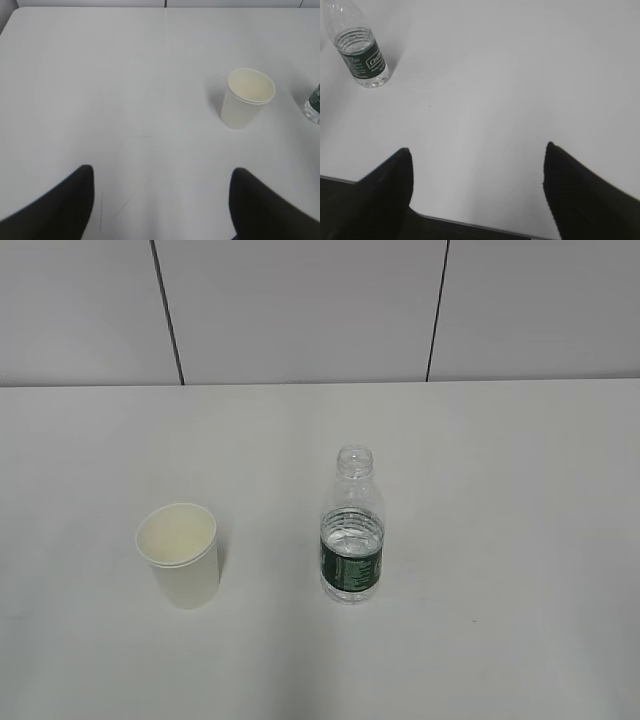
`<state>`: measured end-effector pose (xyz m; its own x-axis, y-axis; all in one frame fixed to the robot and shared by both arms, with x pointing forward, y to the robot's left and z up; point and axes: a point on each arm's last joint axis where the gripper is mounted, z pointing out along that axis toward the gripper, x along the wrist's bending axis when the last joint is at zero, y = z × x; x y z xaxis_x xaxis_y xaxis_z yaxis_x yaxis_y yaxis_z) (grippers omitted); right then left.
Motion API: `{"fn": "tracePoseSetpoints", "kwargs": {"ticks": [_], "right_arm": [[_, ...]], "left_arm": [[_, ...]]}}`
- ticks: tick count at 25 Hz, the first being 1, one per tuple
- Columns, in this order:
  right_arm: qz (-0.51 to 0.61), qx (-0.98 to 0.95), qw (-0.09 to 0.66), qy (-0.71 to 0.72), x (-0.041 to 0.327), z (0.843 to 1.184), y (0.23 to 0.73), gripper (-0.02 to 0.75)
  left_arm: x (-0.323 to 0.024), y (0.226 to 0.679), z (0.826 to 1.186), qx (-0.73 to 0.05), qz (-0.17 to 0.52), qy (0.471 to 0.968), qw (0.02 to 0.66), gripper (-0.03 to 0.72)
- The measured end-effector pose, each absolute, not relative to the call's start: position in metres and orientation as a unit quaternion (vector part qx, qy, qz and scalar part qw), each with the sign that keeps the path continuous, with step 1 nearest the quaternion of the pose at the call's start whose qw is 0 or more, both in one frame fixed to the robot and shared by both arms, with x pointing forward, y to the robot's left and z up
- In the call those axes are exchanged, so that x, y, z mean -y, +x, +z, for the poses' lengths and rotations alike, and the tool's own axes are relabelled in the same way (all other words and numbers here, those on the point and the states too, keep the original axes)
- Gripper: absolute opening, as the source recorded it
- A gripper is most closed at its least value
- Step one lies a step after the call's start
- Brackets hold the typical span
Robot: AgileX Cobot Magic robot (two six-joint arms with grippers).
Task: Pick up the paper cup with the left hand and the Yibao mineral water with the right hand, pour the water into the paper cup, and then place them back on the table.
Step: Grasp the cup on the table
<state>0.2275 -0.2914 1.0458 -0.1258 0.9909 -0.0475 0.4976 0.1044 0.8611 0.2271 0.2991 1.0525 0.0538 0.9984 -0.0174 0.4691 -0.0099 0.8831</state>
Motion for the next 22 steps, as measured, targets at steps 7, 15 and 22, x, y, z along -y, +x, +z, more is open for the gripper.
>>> {"fn": "tracePoseSetpoints", "kwargs": {"ticks": [7,15,22], "right_arm": [[0.359,-0.659,0.344,0.565,0.2914,1.0458,0.2275,0.593],[0.359,-0.659,0.344,0.565,0.2914,1.0458,0.2275,0.593],[0.359,-0.659,0.344,0.565,0.2914,1.0458,0.2275,0.593]], "left_arm": [[-0.2991,0.2271,1.0525,-0.593,0.349,0.619,0.379,0.549],[-0.2991,0.2271,1.0525,-0.593,0.349,0.619,0.379,0.549],[-0.2991,0.2271,1.0525,-0.593,0.349,0.619,0.379,0.549]]}}
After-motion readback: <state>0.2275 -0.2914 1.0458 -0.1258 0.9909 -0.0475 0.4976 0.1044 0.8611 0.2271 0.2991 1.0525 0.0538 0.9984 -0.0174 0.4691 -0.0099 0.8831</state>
